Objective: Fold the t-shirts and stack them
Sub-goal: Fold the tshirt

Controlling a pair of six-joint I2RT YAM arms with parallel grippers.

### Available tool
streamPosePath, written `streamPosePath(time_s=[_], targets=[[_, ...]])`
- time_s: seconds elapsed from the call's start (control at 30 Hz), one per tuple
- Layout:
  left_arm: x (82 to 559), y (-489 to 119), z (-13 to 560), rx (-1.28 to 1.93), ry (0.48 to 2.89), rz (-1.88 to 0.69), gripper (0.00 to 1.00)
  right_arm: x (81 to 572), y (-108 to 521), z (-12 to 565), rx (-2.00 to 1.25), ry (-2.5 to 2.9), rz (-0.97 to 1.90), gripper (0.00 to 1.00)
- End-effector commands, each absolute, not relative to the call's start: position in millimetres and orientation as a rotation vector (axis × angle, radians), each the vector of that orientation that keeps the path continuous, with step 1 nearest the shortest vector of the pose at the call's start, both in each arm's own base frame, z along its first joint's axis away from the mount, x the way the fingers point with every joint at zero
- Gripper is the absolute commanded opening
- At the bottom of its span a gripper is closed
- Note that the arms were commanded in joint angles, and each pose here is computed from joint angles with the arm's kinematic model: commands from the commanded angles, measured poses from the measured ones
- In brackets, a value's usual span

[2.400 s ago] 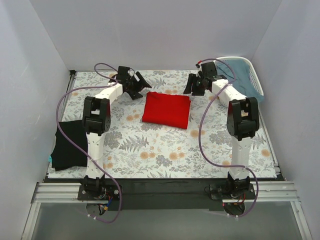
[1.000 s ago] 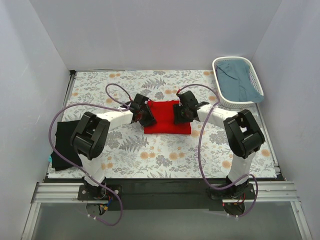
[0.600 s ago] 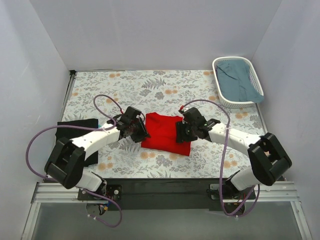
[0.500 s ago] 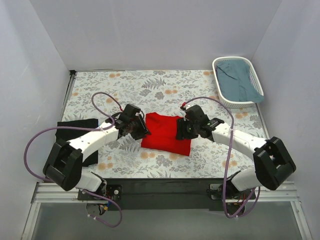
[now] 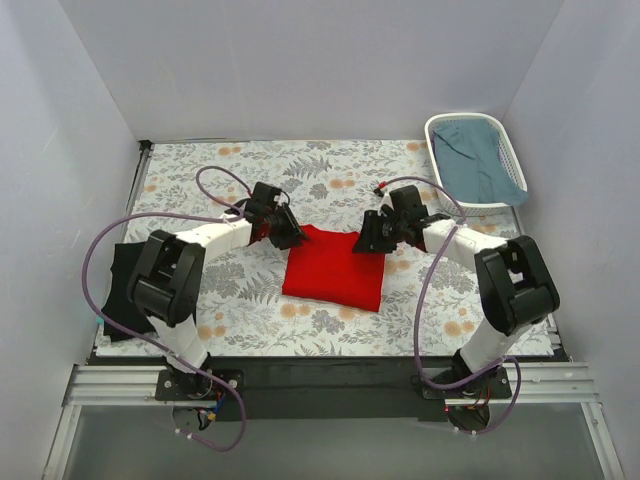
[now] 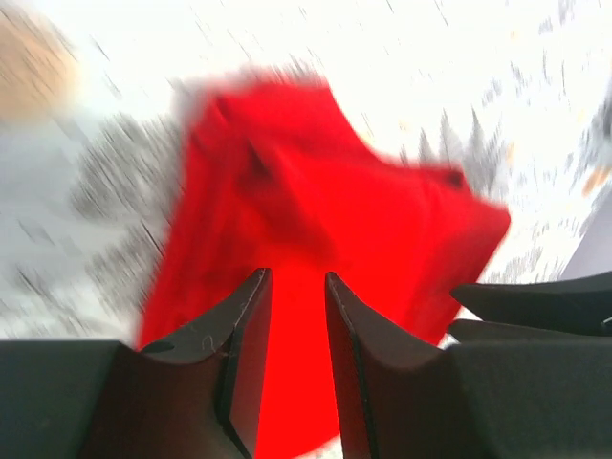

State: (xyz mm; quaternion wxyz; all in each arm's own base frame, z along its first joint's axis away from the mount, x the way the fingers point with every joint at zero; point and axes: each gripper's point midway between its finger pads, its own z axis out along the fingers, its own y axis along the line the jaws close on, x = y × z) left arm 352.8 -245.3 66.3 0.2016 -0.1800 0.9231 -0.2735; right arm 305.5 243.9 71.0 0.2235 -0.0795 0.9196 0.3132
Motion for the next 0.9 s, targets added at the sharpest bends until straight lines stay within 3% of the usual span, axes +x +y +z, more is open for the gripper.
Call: streamPosePath(time_s=[0.0,0.17,0.43,0.53,0.73,0.87], targets=[[397,-239,74,-0.507,2.476,-0.883,0.27,343,249,84,-0.191,2.441,1.042,0.46],[427,-228,56,-0.562,2.471,-0.94,0.26,364,234,59,-0.077,2.465,1.137,0.45],[426,-227,24,-0.663,2.556,-0.916,0.25,357,225,21,0.059,2.557,1.202,0.43],[433,-218,37,-0.673,2.531,-0.891,0.27,358,219,21,0.086,2.557,1.195,0.43],[437,-195,85,-0.624,2.469,-0.814,0.47,362,200,31,0.134,2.547,1.058,0.43],[408,-200,108,-0.533,2.474,-0.887,0.43,365,194,46,0.126,2.52,0.993,0.44]])
